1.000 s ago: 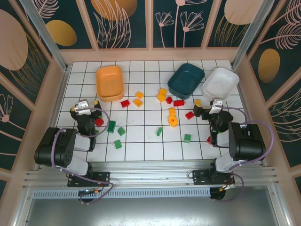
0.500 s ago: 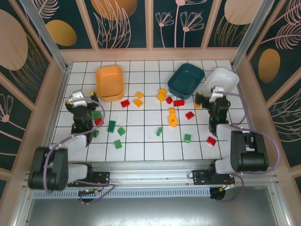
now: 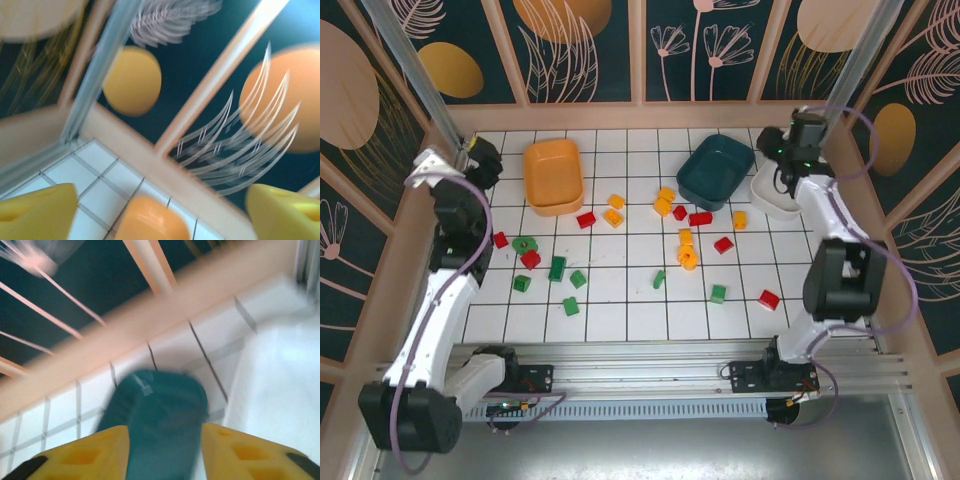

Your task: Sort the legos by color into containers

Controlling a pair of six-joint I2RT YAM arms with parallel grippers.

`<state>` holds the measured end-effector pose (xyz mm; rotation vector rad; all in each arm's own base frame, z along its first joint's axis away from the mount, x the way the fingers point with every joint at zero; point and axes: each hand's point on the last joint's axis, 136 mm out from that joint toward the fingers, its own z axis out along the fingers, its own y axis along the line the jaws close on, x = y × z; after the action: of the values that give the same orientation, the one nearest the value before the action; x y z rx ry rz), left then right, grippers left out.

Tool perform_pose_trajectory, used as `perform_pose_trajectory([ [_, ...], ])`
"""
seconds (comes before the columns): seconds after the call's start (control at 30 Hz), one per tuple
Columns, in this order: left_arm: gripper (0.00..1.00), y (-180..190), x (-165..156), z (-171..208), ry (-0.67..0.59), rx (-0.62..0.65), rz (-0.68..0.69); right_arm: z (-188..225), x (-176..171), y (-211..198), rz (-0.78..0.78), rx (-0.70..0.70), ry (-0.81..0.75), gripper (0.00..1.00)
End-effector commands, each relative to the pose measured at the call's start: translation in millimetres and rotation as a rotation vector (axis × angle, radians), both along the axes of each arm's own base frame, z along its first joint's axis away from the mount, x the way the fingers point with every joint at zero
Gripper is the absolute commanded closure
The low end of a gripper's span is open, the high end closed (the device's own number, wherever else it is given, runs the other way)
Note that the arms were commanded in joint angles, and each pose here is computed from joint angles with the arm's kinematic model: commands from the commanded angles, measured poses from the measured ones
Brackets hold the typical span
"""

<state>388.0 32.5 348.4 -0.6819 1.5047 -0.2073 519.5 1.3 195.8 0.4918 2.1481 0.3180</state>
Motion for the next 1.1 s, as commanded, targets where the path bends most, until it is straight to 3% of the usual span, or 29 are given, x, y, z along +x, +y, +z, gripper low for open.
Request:
perform_pose_trajectory([
  [0.0,0.22,-30.3,36.2,-47.4,0.238,0.005,-0.170,-43.5,-12.7,6.8,-0.047,0.066,0.188,0.59],
  [0.2,0.32,-83.5,94.5,-111.7,0.454,-0.041,-0.406,-79.7,-0.2,28.9,-0.031,0.112,0.256,0.56],
  [0.47,0.32,-132.3,139.8,-172.1,0.642,0.039,-0.499,-101.7,8.0,43.2,-0.032,0.119,0.293,0.54],
  [0.8,0.32,-144.3,147.3,-227.5,0.763,0.086,-0.495,-112.7,7.6,60.3,-0.005,0.110,0.326,0.56],
  [1.07,0.33,-143.3,148.8,-246.0,0.799,0.107,-0.494,-116.8,9.8,69.6,0.005,0.088,0.340,0.61],
])
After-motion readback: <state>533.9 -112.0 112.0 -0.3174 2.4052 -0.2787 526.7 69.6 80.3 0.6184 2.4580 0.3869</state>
